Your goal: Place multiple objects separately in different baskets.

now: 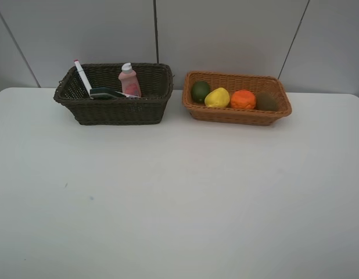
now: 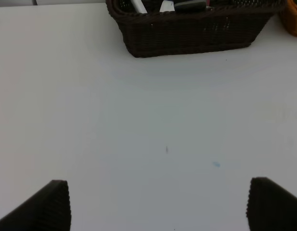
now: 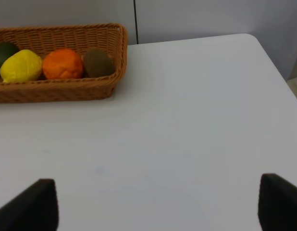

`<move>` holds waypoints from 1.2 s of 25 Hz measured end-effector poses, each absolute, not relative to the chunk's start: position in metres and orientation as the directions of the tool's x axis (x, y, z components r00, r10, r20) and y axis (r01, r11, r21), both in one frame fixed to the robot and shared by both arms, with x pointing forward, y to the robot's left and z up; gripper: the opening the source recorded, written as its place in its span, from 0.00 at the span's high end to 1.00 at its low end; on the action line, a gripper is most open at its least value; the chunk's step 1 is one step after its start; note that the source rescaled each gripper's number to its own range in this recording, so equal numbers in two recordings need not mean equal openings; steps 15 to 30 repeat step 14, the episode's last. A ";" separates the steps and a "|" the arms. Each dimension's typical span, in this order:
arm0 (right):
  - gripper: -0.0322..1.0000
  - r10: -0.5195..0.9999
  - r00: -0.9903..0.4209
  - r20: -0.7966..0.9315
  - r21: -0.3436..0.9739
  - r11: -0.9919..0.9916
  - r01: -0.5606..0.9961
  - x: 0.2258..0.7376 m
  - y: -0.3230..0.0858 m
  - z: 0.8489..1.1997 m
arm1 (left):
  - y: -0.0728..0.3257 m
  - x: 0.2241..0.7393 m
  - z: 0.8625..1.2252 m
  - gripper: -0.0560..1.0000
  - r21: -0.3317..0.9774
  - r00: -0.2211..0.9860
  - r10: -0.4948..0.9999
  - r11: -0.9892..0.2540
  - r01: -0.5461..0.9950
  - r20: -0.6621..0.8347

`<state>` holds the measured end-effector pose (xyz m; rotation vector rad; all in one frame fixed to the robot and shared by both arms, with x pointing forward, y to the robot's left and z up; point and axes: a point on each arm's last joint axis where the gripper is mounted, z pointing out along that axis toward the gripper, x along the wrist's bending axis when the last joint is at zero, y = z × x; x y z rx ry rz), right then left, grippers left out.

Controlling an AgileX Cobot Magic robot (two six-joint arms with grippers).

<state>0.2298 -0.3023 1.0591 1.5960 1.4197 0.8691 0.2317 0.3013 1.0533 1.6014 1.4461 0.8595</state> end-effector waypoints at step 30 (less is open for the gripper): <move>0.04 0.991 0.129 -0.021 0.901 -0.038 0.432 0.230 -0.302 1.059 | 0.301 0.232 1.053 0.04 0.891 0.117 0.993 -0.031 0.452 -0.025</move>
